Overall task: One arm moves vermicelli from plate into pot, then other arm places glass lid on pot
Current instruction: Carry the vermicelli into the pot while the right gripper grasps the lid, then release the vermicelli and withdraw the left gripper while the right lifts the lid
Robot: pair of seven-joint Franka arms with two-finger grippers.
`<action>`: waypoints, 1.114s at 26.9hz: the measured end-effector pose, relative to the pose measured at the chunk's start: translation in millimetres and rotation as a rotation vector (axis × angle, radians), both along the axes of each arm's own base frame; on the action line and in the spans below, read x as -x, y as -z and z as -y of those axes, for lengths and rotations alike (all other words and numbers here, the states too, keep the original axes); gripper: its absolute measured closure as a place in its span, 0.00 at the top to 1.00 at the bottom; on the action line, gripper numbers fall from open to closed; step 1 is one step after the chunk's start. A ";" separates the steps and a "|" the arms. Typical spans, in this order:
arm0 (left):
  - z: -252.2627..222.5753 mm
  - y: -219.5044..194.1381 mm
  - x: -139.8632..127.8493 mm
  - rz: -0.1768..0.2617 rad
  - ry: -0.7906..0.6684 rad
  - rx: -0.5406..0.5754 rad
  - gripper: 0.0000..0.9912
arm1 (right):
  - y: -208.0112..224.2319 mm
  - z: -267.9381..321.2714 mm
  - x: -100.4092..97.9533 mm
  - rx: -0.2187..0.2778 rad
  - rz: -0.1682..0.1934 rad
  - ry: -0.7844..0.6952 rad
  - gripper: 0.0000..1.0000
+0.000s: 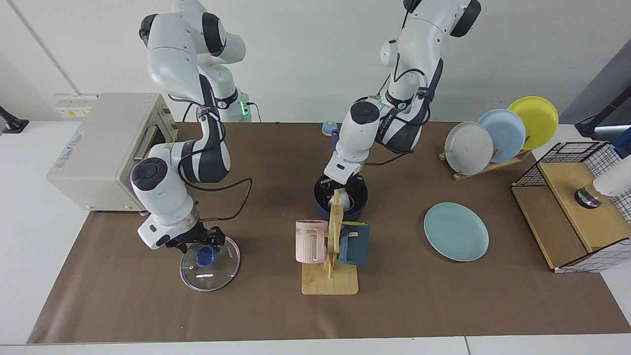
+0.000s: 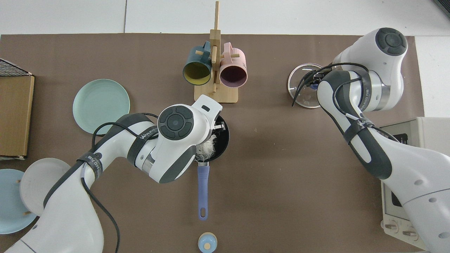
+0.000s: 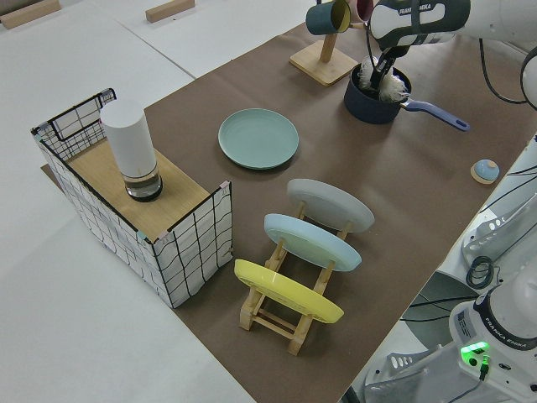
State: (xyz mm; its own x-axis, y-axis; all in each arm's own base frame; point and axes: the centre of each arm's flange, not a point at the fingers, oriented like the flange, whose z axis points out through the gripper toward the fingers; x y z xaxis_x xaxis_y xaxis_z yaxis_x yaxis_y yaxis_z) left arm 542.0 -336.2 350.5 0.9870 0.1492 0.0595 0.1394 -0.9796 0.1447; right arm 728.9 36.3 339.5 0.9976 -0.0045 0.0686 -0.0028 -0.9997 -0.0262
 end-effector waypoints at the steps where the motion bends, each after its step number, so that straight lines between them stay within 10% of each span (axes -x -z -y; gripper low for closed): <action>1: -0.7 1.3 -0.5 -0.002 -0.001 0.000 0.41 | 1.6 -0.1 -1.1 0.000 0.000 0.000 1.00; 9: -4.4 8.8 -3.0 -0.008 0.006 -0.008 0.39 | 19.1 -0.6 -10.5 0.003 -0.003 -0.002 1.00; 19: -16.7 -2.5 -14.3 0.011 0.010 -0.058 0.98 | 37.2 -12.9 -14.1 0.009 -0.017 -0.021 1.00; 23: -34.8 -35.8 -33.8 0.005 -0.033 -0.090 1.00 | 37.0 -14.2 -14.5 0.036 -0.014 -0.038 0.99; 30: -79.8 -116.2 -57.7 -0.007 -0.068 -0.168 1.00 | 30.0 -25.1 -16.7 0.103 0.005 -0.092 0.63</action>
State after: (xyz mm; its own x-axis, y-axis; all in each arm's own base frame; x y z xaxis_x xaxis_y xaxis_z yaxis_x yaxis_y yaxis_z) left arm 599.7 -256.4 466.7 0.9755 0.2037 0.0828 0.2061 -0.9783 -0.0215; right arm 745.6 61.4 309.6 0.9931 0.0945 0.0688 0.0892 -0.9931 0.0764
